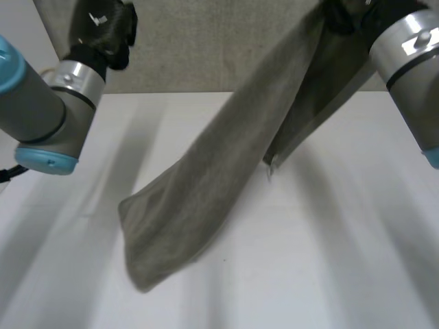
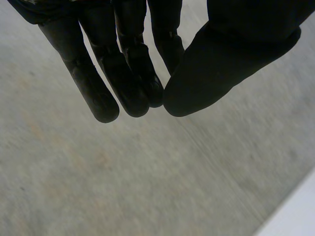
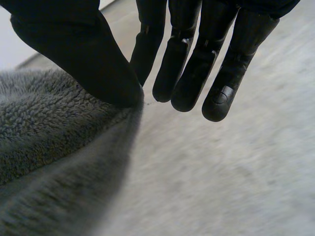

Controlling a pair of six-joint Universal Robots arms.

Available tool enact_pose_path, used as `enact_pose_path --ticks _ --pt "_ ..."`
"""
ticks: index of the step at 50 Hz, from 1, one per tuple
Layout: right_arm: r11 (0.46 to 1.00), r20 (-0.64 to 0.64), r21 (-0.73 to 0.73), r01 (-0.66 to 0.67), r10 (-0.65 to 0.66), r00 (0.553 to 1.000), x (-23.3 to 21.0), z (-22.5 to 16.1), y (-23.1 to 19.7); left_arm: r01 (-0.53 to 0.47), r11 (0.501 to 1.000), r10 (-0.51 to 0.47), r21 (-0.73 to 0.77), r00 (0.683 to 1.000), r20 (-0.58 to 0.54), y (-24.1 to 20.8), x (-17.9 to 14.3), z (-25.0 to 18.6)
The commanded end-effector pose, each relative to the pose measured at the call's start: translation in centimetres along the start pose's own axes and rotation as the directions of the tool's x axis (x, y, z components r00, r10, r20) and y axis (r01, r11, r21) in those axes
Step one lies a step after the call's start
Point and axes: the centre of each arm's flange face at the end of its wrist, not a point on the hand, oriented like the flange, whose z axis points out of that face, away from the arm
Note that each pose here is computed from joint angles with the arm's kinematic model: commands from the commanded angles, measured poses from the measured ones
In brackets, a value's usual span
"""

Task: Fold the towel.

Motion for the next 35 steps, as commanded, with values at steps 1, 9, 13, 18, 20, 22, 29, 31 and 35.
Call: enact_pose_path --ticks 1,9,13,18,20,22,29,31,35 --pt "0.999 0.028 -0.026 -0.031 0.032 0.999 -1.7 -0.8 -0.1 0.098 0.995 -0.098 -0.019 0.995 -0.014 -1.0 0.1 -2.1" --pt "0.993 0.195 -0.087 -0.082 0.098 0.976 -6.3 -4.3 -2.0 0.137 0.970 -0.167 -0.199 0.975 -0.145 5.5 4.3 -4.1" --pt "0.992 0.265 -0.081 -0.092 0.111 0.958 -6.4 -6.3 -4.3 0.149 0.960 -0.205 -0.236 0.951 -0.233 7.7 5.9 -4.4" --pt "0.990 0.339 -0.093 -0.103 0.129 0.932 -6.5 -8.5 -5.8 0.200 0.941 -0.282 -0.273 0.909 -0.306 8.8 7.2 -4.3" --pt "0.990 0.354 -0.095 -0.106 0.133 0.926 -6.6 -9.1 -6.1 0.240 0.923 -0.339 -0.301 0.878 -0.338 8.9 7.6 -4.3" --pt "0.991 0.359 -0.088 -0.105 0.130 0.924 -6.3 -9.7 -6.7 0.285 0.897 -0.405 -0.337 0.834 -0.375 9.0 8.2 -4.5" --pt "0.992 0.359 -0.069 -0.103 0.121 0.926 -5.8 -11.9 -8.0 0.375 0.787 -0.604 -0.490 0.632 -0.486 10.5 11.3 -6.4" --pt "0.992 0.358 -0.066 -0.103 0.120 0.926 -5.7 -12.1 -8.1 0.371 0.775 -0.619 -0.512 0.612 -0.493 10.9 11.7 -6.8" --pt "0.993 0.356 -0.062 -0.103 0.118 0.927 -5.6 -12.2 -8.3 0.363 0.743 -0.653 -0.562 0.579 -0.488 11.8 12.3 -7.7"
